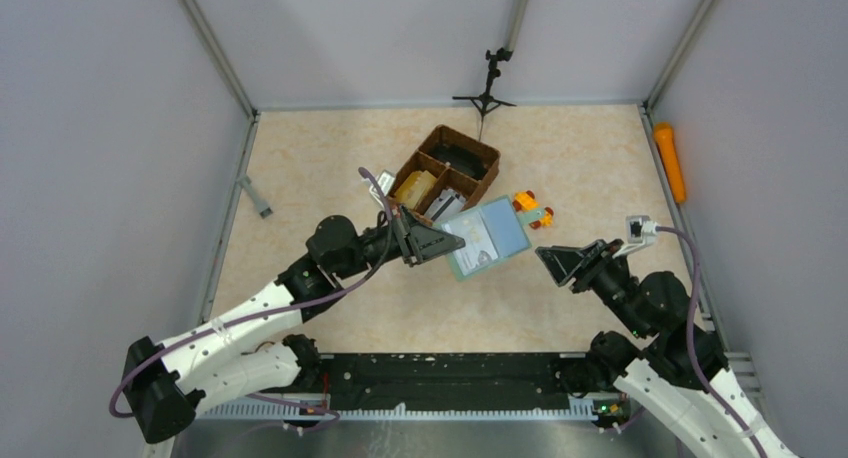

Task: Take the credit cards out of the card holder
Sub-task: Remove the credit card from the card holder.

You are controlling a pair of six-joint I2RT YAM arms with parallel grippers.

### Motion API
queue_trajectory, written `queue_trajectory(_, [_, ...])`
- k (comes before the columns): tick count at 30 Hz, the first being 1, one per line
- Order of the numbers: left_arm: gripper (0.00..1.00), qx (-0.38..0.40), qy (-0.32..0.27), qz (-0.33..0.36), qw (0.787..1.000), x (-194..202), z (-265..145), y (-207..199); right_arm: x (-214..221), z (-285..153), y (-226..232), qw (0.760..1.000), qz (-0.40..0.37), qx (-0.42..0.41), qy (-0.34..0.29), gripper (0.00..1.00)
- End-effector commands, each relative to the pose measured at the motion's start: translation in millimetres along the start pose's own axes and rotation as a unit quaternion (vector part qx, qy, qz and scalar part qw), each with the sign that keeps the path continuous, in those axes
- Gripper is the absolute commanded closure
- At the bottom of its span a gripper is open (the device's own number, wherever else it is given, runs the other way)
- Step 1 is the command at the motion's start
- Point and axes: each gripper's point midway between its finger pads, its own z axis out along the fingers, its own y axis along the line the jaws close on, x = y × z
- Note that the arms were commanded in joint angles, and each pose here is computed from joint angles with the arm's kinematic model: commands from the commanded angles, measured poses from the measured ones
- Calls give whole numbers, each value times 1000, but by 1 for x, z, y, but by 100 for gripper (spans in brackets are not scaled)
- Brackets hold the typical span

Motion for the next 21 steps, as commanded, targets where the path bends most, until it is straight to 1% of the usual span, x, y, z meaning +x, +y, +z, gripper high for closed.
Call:
queue_trajectory(1, [100,-23,-36,27,999,-5,-13,15,-5,-6,-1,1000,0,13,0,50])
queue_trajectory(3, [100,-45,-39,40,997,-5,-18,22,1,-6,-2,1000,1,12,11,50])
queue_trajectory(4, [100,-66,-30,45,996,-4,-19,27,3,-5,-2,1000,2,9,17,50])
queue_trajectory(7, [100,-139,18,60,988,5,-20,47,11,-5,5,999,2,-6,39,50])
queue_trajectory(10, [100,-171,60,71,981,18,-17,68,21,-1,11,997,2,-25,67,50])
queue_trajectory(12, [100,-199,90,84,972,26,-15,87,31,3,16,995,2,-38,89,50])
queue_trajectory(14, [100,-201,112,98,968,31,-12,93,42,9,20,992,4,-54,115,50])
queue_trajectory(18, [100,-166,93,116,975,28,-4,92,65,15,31,982,11,-101,159,51])
queue_trajectory(21, [100,-163,87,116,976,28,-1,96,81,18,32,975,13,-122,183,49])
